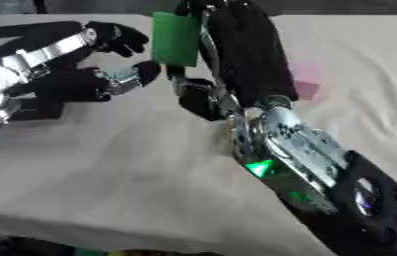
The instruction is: Pick up the objects with one hand, pass them to the other hand, and then place them into the box on the other side of the table.
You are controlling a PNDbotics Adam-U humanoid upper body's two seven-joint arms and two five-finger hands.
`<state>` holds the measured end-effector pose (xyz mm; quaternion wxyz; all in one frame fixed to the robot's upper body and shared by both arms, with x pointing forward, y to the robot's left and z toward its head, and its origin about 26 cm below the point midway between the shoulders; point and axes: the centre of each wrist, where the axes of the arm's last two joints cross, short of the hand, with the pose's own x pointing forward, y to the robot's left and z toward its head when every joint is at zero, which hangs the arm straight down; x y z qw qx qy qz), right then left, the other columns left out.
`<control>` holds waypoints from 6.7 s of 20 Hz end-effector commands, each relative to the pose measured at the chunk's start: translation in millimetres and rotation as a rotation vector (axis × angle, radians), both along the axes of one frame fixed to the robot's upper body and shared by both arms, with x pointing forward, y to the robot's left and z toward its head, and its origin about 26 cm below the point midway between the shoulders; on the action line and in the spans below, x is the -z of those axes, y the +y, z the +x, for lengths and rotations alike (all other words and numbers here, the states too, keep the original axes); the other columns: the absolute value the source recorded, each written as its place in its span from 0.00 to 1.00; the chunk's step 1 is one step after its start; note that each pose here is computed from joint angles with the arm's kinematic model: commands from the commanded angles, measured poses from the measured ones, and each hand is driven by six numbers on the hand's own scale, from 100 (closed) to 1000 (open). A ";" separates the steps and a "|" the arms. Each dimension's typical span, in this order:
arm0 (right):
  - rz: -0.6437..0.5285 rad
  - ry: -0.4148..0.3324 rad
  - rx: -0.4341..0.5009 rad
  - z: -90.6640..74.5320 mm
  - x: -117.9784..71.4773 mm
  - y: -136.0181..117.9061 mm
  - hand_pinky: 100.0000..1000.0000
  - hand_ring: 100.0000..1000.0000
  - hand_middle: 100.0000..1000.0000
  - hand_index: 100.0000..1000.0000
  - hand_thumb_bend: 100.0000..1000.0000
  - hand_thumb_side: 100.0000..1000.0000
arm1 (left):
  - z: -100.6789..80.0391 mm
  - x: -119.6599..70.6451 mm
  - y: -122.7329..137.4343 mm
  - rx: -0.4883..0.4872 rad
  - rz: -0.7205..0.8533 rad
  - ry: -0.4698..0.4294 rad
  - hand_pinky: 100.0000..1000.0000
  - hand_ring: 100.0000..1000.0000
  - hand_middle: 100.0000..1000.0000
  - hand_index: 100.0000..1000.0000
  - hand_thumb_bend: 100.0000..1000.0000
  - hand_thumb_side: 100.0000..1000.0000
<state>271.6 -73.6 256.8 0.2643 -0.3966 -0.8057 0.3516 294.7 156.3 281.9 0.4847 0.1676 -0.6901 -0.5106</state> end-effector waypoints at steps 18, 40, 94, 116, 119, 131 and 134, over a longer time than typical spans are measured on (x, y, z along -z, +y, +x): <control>0.010 -0.078 -0.057 -4.6 -5.1 -1.1 0.73 0.74 0.56 0.45 0.18 0.00 | -2.5 -11.6 -3.3 0.014 -0.029 -0.012 1.00 0.87 0.79 0.89 0.32 0.82; 0.026 -0.083 -0.112 -5.1 -4.3 -0.3 0.72 0.74 0.56 0.44 0.17 0.00 | -5.1 -13.5 -14.3 0.051 -0.051 0.031 1.00 0.85 0.75 0.81 0.14 0.77; -0.105 -0.029 0.029 -1.7 -4.7 -6.5 0.82 0.92 0.88 0.83 0.77 0.25 | -0.9 2.4 2.3 -0.175 -0.330 0.277 1.00 0.71 0.47 0.26 0.00 0.16; -0.089 -0.058 0.085 3.9 -12.4 -17.1 0.83 0.93 0.89 0.84 0.69 0.27 | 4.3 -6.5 92.7 -0.589 -0.494 0.086 1.00 0.71 0.47 0.26 0.00 0.16; -0.079 -0.055 0.093 5.2 -14.3 -19.9 0.84 0.93 0.89 0.84 0.64 0.28 | 3.3 -6.5 104.3 -0.654 -0.508 0.062 1.00 0.71 0.47 0.26 0.00 0.16; 0.017 -0.102 0.134 11.2 -22.1 -33.3 0.81 0.91 0.87 0.81 0.61 0.24 | 28.8 14.8 152.1 -0.960 -0.558 0.031 1.00 0.72 0.47 0.26 0.00 0.16; 0.038 -0.118 0.140 12.1 -22.5 -35.5 0.81 0.91 0.87 0.81 0.61 0.24 | 38.3 21.6 162.6 -1.018 -0.568 0.026 1.00 0.72 0.47 0.27 0.00 0.16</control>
